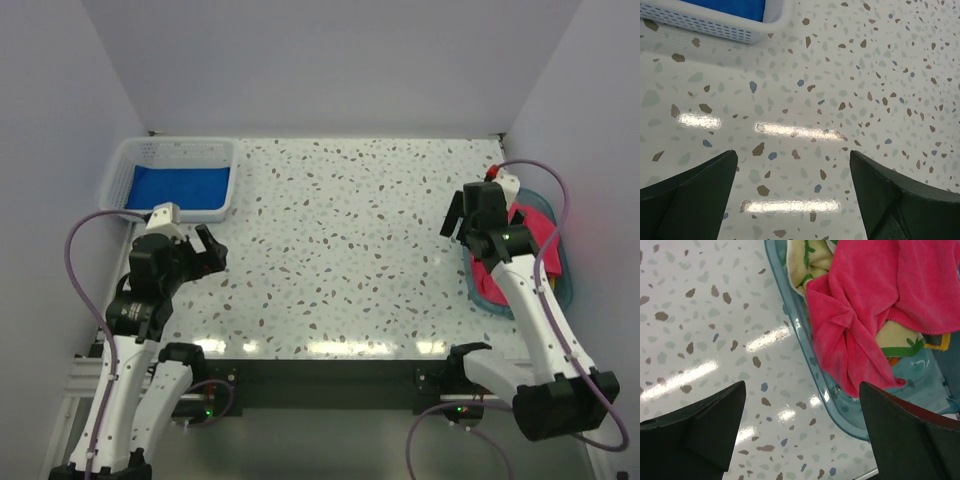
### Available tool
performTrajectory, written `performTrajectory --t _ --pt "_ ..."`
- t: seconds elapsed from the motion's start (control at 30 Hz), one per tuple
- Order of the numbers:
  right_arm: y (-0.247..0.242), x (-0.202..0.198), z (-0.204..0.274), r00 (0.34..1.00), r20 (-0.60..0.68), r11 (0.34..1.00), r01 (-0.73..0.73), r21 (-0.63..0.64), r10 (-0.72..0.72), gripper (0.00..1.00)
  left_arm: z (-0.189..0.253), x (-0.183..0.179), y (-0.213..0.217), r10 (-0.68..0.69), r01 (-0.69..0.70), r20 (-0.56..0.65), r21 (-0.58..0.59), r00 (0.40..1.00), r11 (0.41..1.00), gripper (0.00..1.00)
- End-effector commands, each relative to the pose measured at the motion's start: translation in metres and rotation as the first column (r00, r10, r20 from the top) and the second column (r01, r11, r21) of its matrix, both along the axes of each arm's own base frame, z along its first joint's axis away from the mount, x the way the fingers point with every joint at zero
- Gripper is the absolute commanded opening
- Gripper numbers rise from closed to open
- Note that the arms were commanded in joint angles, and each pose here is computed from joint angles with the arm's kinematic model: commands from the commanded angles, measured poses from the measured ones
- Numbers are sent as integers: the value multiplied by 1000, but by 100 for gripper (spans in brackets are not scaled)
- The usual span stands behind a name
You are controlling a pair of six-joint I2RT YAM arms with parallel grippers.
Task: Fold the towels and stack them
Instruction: Grab crumpled towel
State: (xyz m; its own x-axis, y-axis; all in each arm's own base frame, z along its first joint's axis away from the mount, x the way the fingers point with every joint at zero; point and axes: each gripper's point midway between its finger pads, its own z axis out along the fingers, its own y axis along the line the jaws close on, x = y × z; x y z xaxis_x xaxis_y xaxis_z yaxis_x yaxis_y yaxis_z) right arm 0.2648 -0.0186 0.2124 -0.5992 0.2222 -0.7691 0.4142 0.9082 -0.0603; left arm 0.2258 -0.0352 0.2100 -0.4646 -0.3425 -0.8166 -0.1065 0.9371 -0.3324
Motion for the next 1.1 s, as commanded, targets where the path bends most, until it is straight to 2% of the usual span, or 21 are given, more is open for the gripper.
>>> performTrajectory --t 0.0,0.13,0.27,0.43,0.7,0.97,1.0,1.07 --pt "-15 34 -7 989 65 989 129 70 -133 98 2 14 -15 -97 98 58 -5 994 995 100" --pt "-23 58 -32 981 19 972 188 143 -193 96 -8 18 -33 -208 211 87 -21 974 977 100" --pt "-45 72 -55 957 8 936 281 211 -289 92 -14 23 -36 -230 232 138 -4 963 973 100" --pt "-67 69 -85 920 -28 887 385 256 -391 86 -16 21 -37 -243 246 151 0 958 969 100" --pt "-81 66 -110 880 -42 838 464 289 -473 76 -17 19 -45 -279 284 161 -10 947 959 100" --pt "-89 62 -136 859 -80 813 505 290 -506 74 -18 19 -47 -291 296 158 -9 943 955 100" --pt "-88 62 -136 861 -80 815 502 289 -502 72 -18 19 -47 -293 298 157 -10 943 955 100" --pt "-88 63 -133 866 -74 820 492 292 -494 57 -18 18 -48 -295 300 158 -12 942 954 100"
